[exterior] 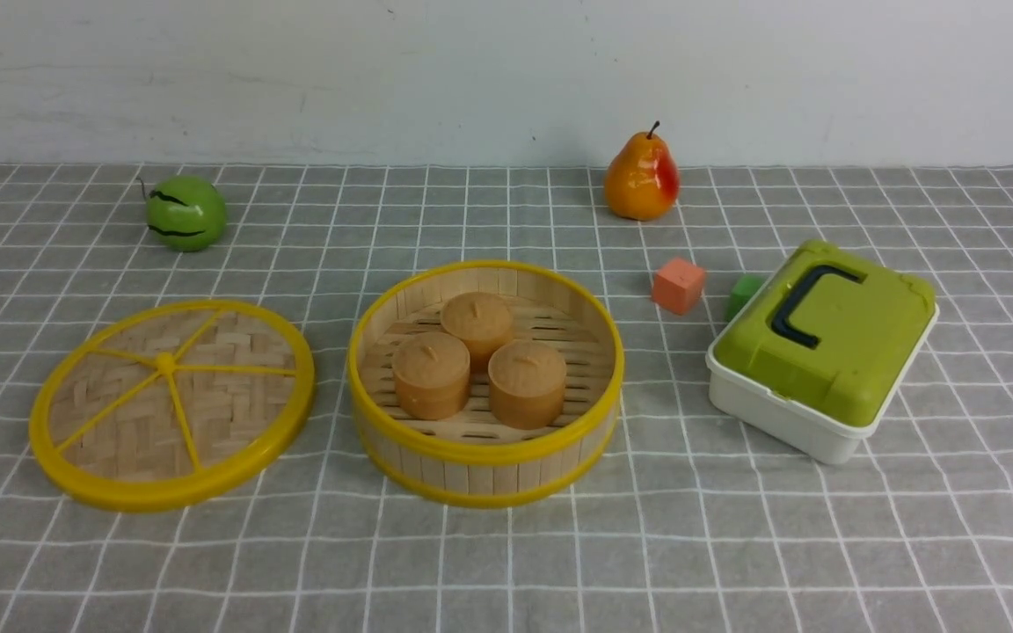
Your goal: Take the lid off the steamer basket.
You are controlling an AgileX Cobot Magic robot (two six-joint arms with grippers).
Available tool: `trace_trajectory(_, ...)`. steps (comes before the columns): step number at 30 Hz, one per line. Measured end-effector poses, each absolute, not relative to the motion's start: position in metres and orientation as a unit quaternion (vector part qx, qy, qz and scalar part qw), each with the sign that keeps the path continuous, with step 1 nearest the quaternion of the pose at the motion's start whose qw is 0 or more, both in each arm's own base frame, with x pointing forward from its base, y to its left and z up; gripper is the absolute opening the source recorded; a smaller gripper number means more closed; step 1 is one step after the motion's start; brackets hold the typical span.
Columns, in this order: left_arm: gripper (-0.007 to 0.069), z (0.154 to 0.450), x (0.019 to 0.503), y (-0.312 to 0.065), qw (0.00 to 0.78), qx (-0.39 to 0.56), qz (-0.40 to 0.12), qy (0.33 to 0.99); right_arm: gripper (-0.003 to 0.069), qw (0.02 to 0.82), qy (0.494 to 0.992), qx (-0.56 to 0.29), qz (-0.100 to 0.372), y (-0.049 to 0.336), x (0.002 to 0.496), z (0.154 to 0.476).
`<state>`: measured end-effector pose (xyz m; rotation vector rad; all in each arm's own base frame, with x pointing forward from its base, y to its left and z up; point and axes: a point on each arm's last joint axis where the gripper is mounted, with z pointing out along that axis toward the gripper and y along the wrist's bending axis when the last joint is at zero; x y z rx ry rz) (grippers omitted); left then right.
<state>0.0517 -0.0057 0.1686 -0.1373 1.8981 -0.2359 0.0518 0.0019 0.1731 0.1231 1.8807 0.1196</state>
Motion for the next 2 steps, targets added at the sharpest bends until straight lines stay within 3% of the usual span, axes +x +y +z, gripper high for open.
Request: trace_trajectory(2, 0.0059, 0.1686, 0.0517, -0.0057, 0.574, -0.059, -0.101, 0.810, 0.0242, 0.586, 0.807, 0.053, 0.051, 0.0019, 0.0518, 0.1731)
